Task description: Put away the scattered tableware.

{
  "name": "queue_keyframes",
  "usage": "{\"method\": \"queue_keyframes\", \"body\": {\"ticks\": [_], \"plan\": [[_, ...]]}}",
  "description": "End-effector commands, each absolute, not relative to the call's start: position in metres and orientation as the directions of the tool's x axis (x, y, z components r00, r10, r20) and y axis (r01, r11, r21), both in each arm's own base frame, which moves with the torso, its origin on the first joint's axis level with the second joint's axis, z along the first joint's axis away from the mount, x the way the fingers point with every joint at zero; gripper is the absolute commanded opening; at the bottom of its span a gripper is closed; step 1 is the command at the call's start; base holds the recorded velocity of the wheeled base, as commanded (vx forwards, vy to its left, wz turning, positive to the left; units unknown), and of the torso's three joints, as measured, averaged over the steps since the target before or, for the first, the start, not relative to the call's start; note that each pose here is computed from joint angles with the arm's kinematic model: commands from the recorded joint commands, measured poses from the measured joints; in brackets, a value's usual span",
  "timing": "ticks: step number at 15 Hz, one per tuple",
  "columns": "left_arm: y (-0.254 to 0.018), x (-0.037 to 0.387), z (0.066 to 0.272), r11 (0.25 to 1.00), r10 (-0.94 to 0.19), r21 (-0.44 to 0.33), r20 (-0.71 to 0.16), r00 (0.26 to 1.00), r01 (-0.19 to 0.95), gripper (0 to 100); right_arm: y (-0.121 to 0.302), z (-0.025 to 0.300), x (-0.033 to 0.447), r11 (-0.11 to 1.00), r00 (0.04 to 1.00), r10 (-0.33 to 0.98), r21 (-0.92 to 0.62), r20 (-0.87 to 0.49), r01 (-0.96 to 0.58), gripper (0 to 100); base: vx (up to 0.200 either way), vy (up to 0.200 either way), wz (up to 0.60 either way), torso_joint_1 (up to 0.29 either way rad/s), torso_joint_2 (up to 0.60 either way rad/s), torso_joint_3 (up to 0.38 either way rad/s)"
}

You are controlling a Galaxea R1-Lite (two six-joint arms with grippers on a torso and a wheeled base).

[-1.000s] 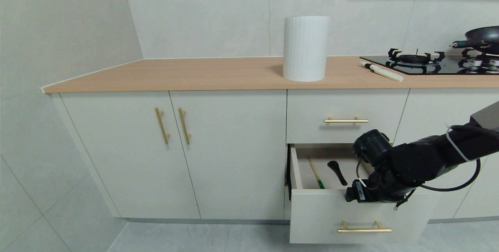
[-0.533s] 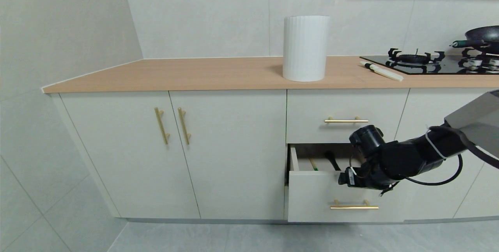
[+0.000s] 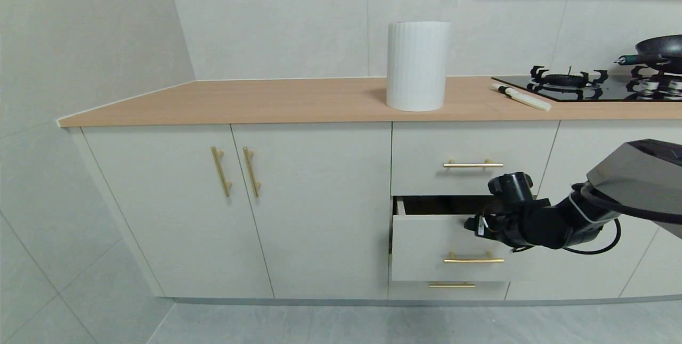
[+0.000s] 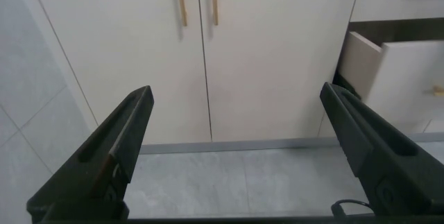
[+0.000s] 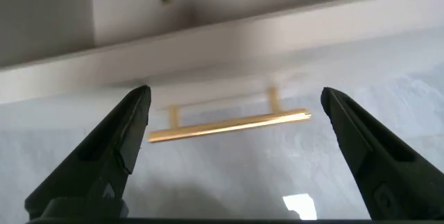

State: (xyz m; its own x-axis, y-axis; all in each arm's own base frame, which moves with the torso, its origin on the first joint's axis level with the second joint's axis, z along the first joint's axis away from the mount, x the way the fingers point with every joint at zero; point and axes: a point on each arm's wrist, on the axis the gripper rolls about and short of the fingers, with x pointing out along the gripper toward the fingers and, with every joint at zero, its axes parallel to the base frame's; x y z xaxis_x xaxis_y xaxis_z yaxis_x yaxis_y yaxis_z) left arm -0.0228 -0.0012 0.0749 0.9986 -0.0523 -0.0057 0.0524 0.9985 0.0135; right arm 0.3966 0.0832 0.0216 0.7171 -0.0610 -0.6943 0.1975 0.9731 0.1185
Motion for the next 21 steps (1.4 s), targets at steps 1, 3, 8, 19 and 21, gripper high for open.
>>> {"method": "queue_keyframes", "body": {"ticks": [1,3,8,19,21], "plan": [[-0.001,-0.023,0.075,0.999,-0.052,0.013,-0.006,0.999,0.052,100,0.079,0.009,0.398,0.972,0.698,-0.070,0.110,-0.713,0.209,100,0.000,0.000,0.00,0.000,0.00,0.000],[-0.001,-0.023,0.075,0.999,-0.052,0.013,-0.006,0.999,0.052,100,0.078,-0.002,0.409,0.969,0.752,-0.061,0.143,-0.657,0.204,100,0.000,0.000,0.00,0.000,0.00,0.000],[-0.001,-0.023,0.075,0.999,-0.052,0.013,-0.006,0.999,0.052,100,0.081,-0.011,0.423,0.956,0.798,-0.056,0.199,-0.600,0.217,100,0.000,0.000,0.00,0.000,0.00,0.000],[-0.001,-0.023,0.075,0.999,-0.052,0.014,-0.005,0.999,0.052,100,0.070,-0.012,0.453,0.895,0.832,-0.084,0.326,-0.548,0.305,100,0.000,0.000,0.00,0.000,0.00,0.000],[-0.001,-0.023,0.075,0.999,-0.052,0.013,-0.006,0.999,0.052,100,0.069,-0.014,0.455,0.894,0.832,-0.088,0.325,-0.548,0.309,100,0.000,0.000,0.00,0.000,0.00,0.000]]}}
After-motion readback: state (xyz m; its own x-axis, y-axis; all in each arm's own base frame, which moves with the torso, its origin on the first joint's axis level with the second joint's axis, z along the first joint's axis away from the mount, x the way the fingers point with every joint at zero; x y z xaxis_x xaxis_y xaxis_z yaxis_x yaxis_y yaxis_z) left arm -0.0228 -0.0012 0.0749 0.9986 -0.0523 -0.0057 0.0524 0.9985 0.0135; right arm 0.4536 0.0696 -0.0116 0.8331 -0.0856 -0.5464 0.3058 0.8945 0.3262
